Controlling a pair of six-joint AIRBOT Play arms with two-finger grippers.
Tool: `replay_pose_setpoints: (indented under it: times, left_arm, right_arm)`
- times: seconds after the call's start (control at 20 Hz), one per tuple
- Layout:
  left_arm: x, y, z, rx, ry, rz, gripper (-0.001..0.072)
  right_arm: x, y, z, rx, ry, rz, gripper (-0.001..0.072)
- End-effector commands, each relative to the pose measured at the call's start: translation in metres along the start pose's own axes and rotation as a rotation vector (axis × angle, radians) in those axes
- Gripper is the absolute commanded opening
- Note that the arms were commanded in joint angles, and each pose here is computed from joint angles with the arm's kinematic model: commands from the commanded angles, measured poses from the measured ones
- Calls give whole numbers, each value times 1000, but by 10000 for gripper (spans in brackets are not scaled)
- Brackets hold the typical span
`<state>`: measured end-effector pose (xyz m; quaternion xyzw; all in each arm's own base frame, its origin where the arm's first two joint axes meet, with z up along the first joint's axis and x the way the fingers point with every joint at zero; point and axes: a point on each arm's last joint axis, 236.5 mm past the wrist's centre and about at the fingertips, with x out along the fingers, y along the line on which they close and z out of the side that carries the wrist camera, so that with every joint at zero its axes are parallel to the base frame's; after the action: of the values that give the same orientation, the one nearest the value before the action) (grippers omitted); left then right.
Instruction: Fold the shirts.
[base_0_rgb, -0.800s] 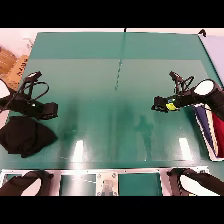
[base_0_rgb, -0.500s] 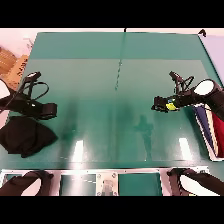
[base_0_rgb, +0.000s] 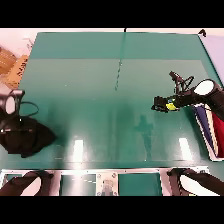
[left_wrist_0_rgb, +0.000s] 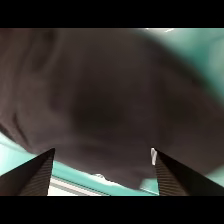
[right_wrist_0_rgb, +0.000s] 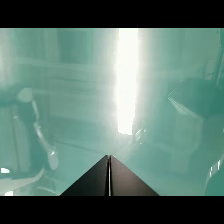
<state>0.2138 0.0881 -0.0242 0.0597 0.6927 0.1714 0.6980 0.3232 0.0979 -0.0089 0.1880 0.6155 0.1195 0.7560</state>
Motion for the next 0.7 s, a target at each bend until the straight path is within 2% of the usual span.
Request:
replay_pose_setpoints:
  times: [0.0,0.15,0.2,0.25,0.4,0.65]
  left_arm:
    - [52,7,-17,-16,7,26,720]
    - [71,-8,-11,-5,-62,-15,718]
    - [70,-9,-6,-7,-83,-23,517]
    - [67,-9,-2,-6,-95,-25,28]
    - [45,-11,12,12,-106,-65,24]
    - [-70,-75,62,169,-267,-367,23]
  right_arm:
    - [0,0,0,-1,0,1,11]
    - [0,0,0,-1,0,1,11]
    - [0,0,0,-1,0,1,11]
    - [0,0,0,-1,0,1,11]
    - [0,0,0,-1,0,1,11]
    - [0,0,0,-1,0,1,11]
